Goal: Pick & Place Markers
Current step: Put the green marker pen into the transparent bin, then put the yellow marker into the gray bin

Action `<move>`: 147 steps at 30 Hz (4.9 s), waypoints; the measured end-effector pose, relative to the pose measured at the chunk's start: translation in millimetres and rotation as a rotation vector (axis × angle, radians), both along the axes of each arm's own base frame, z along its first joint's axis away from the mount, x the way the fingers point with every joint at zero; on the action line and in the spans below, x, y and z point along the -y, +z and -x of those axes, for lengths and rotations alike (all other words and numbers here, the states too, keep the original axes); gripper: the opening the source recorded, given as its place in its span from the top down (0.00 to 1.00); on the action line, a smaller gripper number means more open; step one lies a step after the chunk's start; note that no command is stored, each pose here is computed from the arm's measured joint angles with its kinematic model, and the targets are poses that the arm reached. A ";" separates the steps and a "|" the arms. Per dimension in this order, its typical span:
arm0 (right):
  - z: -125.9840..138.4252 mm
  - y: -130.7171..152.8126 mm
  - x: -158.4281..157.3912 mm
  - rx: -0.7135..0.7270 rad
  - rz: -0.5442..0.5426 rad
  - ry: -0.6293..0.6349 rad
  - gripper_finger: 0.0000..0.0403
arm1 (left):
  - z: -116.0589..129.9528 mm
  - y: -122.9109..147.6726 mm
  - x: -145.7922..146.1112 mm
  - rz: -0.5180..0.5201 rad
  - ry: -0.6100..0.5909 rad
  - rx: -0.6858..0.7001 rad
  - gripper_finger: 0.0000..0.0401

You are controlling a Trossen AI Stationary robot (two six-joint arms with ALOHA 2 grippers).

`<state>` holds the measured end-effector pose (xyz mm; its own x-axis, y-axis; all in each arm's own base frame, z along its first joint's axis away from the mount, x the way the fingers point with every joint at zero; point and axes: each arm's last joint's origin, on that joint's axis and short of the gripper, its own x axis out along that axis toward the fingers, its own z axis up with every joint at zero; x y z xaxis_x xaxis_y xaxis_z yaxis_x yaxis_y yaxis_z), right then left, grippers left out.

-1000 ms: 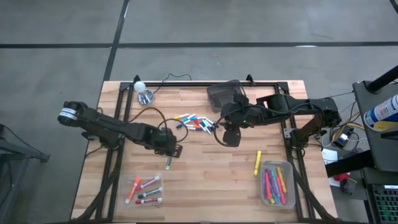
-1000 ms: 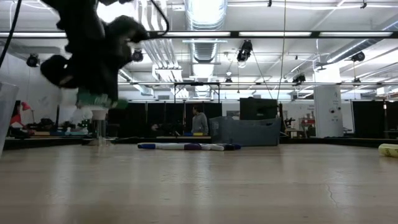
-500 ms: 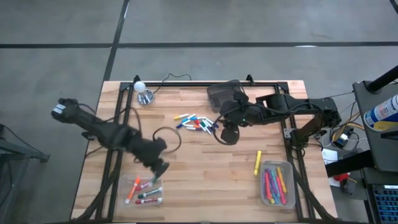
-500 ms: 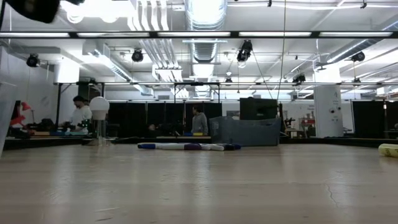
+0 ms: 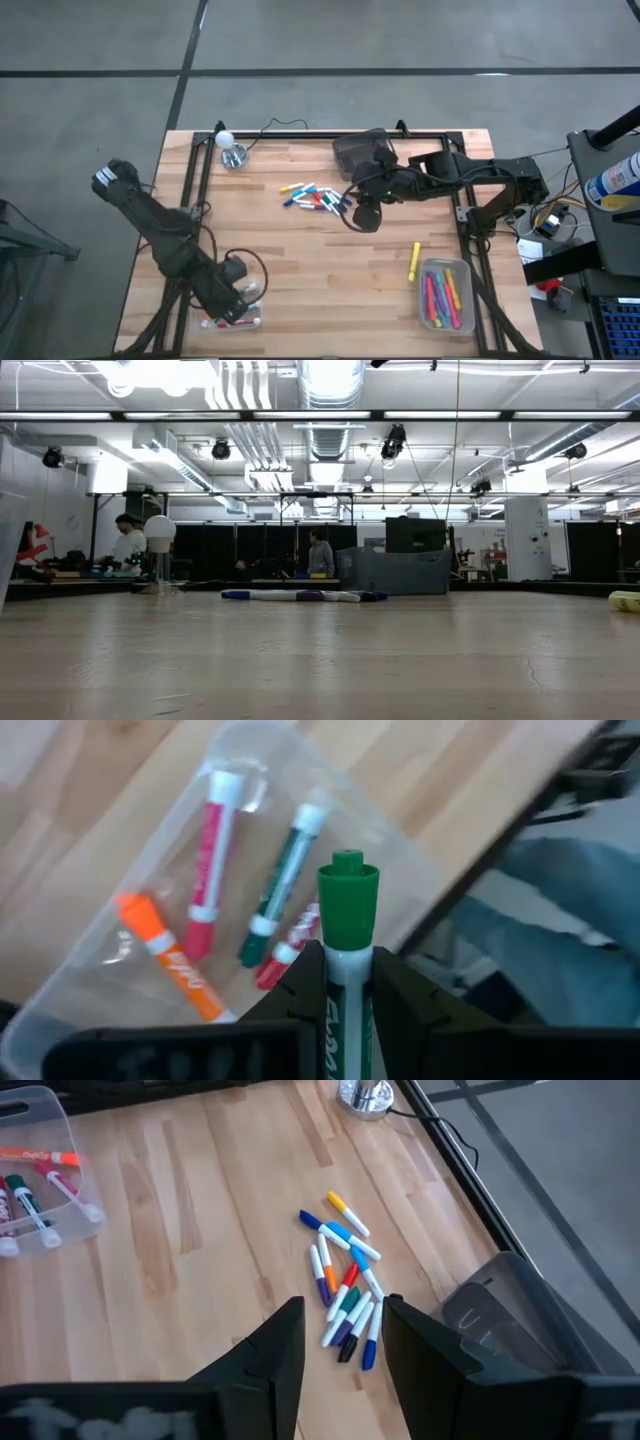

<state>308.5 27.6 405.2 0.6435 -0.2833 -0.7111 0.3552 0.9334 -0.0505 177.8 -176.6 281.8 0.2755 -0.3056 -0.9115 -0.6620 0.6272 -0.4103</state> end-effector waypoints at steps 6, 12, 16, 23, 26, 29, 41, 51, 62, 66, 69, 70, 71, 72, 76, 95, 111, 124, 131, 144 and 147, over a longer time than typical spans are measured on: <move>-0.4 -1.4 0.4 0.000 -0.008 -0.006 0.68 | -0.5 -27.3 2.3 -0.035 -0.010 -0.116 0.86; 2.8 -5.4 -0.2 -0.033 -0.041 -0.045 0.68 | 3.7 -38.0 0.9 -0.022 -0.024 -0.199 0.70; 4.1 -9.1 0.0 -0.052 -0.059 -0.071 0.68 | 7.4 -39.0 -2.1 -0.041 -0.021 -0.244 0.61; 15.8 -25.9 3.7 -0.182 -0.141 -0.230 0.68 | 5.8 -35.5 -8.4 -0.042 -0.010 -0.227 0.60; 20.7 -39.0 8.4 -0.269 -0.218 -0.299 0.68 | 2.1 -31.6 -13.2 -0.059 0.006 -0.182 0.60; 24.2 -55.1 10.4 -0.374 -0.331 -0.320 0.68 | -6.0 -24.8 -20.3 -0.088 0.014 -0.106 0.60; 53.0 -142.1 7.2 -0.765 -0.536 -0.264 0.68 | -63.7 23.6 -82.9 -0.171 0.142 0.234 0.59; 92.9 -178.3 9.0 -0.853 -0.586 -0.430 0.68 | -95.1 73.4 -139.0 -0.372 0.125 0.564 0.59; 89.9 -203.1 6.5 -0.538 -0.931 -0.891 0.61 | -94.8 133.1 -196.1 -0.804 -0.214 0.757 0.59; 96.4 -214.4 6.6 -0.553 -0.945 -1.029 0.47 | -89.1 154.5 -208.1 -0.876 -0.267 0.813 0.59; 101.0 -220.6 6.6 -0.562 -0.954 -1.119 0.39 | -85.1 166.0 -212.4 -0.913 -0.275 0.841 0.59; 101.7 -221.6 6.7 -0.560 -0.955 -1.141 0.38 | -84.2 168.5 -213.1 -0.922 -0.276 0.847 0.59; 101.7 -222.3 6.7 -0.555 -0.956 -1.157 0.36 | -83.4 169.9 -213.3 -0.932 -0.284 0.850 0.59; 101.3 -223.6 6.7 -0.553 -0.949 -1.171 0.35 | -83.0 170.5 -213.3 -0.939 -0.293 0.850 0.59; 98.7 -230.6 7.2 -0.557 -0.909 -1.200 0.36 | -80.3 171.6 -213.0 -0.949 -0.307 0.849 0.59; 69.7 -282.3 5.6 -0.684 -0.960 -1.166 0.48 | -77.8 169.9 -212.5 -0.954 -0.338 0.825 0.59; 59.6 -277.9 12.8 -0.630 -0.961 -1.050 0.86 | -77.7 169.5 -212.5 -0.959 -0.348 0.820 0.59; 37.5 -211.8 12.8 -0.494 -1.040 -0.919 0.86 | -77.7 169.4 -212.5 -0.969 -0.362 0.819 0.59; 38.8 -156.1 -2.2 -0.611 -1.162 -0.803 0.86 | -78.9 167.7 -212.8 -0.968 -0.365 0.814 0.59; 83.1 -136.2 -58.7 -1.019 -1.017 -0.884 0.86 | -83.2 152.9 -213.0 -0.966 -0.423 0.774 0.59; 90.0 -149.6 -66.0 -1.049 -0.973 -0.927 0.86 | -84.1 149.4 -213.1 -0.968 -0.437 0.764 0.59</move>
